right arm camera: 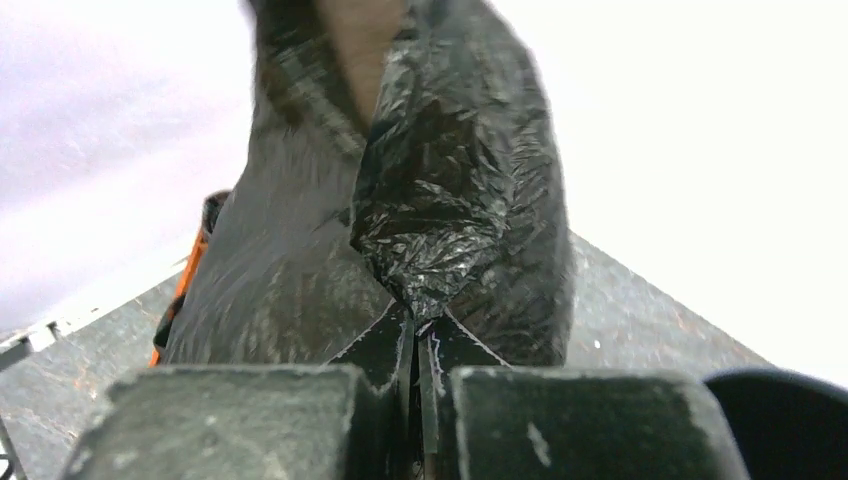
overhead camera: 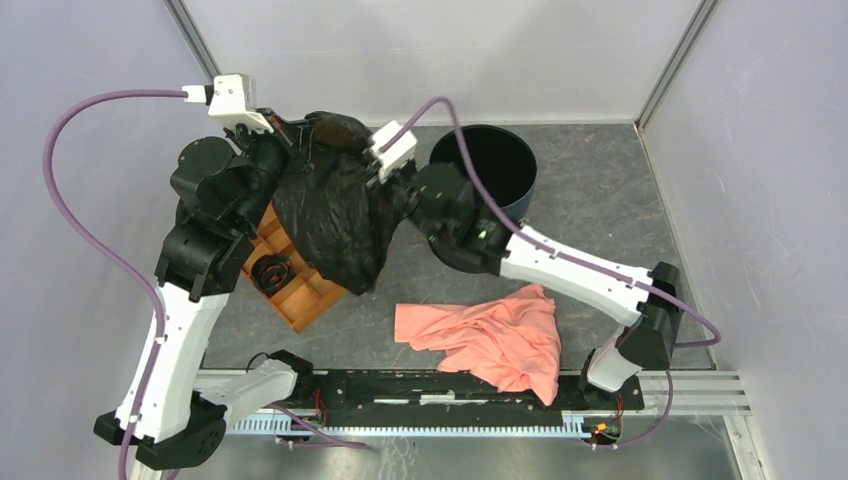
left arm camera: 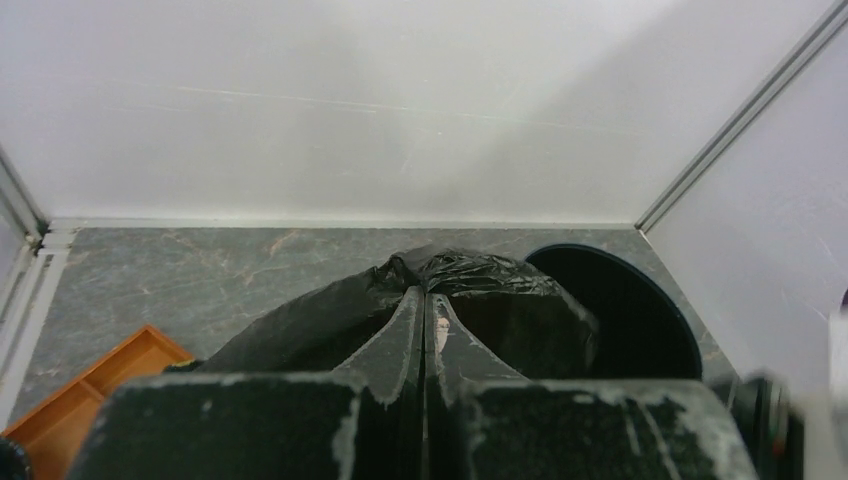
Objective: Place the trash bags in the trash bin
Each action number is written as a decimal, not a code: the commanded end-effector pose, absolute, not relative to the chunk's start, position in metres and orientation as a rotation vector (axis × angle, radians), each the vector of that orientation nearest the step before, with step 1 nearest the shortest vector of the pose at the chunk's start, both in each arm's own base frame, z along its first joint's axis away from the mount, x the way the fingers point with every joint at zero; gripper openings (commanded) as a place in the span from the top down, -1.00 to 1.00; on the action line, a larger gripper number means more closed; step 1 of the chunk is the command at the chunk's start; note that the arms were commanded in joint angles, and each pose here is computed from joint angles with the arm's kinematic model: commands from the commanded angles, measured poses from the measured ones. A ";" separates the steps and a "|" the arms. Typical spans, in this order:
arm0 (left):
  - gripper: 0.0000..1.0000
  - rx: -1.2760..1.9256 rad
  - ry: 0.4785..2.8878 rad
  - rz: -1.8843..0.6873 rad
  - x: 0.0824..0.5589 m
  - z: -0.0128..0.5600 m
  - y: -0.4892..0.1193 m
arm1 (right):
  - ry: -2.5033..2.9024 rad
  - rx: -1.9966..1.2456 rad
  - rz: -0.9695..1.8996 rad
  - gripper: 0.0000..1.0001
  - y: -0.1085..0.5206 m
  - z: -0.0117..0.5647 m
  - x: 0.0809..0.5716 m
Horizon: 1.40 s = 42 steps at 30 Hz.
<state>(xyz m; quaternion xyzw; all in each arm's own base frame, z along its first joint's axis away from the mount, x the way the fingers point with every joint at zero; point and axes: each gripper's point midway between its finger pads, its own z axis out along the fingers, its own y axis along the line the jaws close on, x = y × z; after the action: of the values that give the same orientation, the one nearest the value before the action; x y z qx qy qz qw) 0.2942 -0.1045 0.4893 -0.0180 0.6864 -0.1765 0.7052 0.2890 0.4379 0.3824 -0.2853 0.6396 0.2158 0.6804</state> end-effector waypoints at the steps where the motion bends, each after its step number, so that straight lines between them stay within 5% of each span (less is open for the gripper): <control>1: 0.96 -0.001 1.540 -0.276 0.286 0.497 -0.087 | 1.356 -0.711 0.829 0.99 0.436 0.419 0.288; 6: 0.94 0.002 1.530 -0.289 0.281 0.503 -0.087 | 1.436 -0.665 1.029 0.99 0.425 0.395 0.306; 11: 0.55 0.023 1.602 -0.340 0.280 0.486 -0.098 | 1.418 -0.680 1.211 0.99 0.441 0.402 0.297; 17: -0.58 0.021 1.747 -0.518 0.255 0.454 -0.118 | 1.450 -0.579 1.285 0.99 0.438 0.406 0.305; 21: -0.98 0.015 1.710 -0.671 0.217 0.457 -0.122 | 1.455 -0.530 1.291 0.99 0.435 0.410 0.311; 33: -0.87 -0.192 1.693 -0.884 0.184 0.459 -0.120 | 1.439 -0.458 1.238 0.99 0.416 0.419 0.313; 42: -0.75 -0.514 1.635 -1.119 0.239 0.434 -0.146 | 1.407 -0.496 1.310 0.98 0.415 0.417 0.293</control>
<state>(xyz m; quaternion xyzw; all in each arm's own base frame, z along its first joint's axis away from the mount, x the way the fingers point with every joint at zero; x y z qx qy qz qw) 0.2095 -0.1373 0.4048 -0.1416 0.7378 -0.4053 0.5208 0.3103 0.4246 0.3875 -0.2044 0.6320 0.5283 0.5289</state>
